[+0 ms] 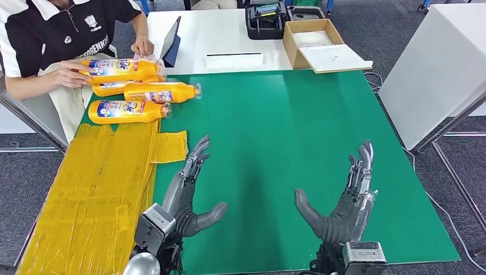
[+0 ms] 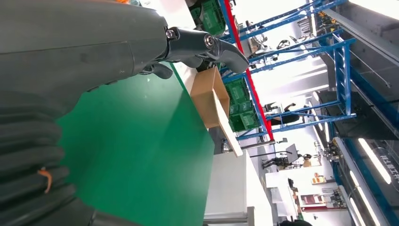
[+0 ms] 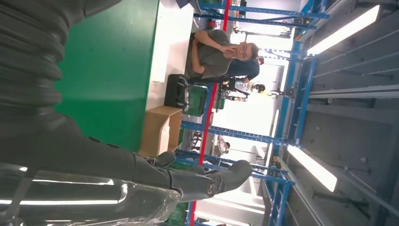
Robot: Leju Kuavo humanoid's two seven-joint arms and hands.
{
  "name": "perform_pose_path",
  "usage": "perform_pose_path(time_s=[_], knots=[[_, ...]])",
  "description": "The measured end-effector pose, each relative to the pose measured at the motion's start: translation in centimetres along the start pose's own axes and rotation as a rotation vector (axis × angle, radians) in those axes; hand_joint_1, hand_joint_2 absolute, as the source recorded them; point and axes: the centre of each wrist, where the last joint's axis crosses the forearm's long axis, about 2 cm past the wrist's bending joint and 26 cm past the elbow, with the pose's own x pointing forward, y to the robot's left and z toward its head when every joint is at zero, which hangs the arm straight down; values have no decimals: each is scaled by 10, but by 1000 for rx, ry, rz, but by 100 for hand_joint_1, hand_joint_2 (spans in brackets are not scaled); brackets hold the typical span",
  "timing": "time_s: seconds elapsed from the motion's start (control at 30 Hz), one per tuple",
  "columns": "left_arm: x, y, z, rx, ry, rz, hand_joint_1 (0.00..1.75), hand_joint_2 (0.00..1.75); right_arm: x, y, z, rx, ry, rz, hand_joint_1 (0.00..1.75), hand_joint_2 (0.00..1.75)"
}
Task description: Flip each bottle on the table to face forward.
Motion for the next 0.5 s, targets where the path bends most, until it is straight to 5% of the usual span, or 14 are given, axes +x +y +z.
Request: perform_pose_path(time_s=[0.5], knots=[[5,-7,-21,20,-75,16,0,175,3,-1,-11,17,-27,21,0,175]])
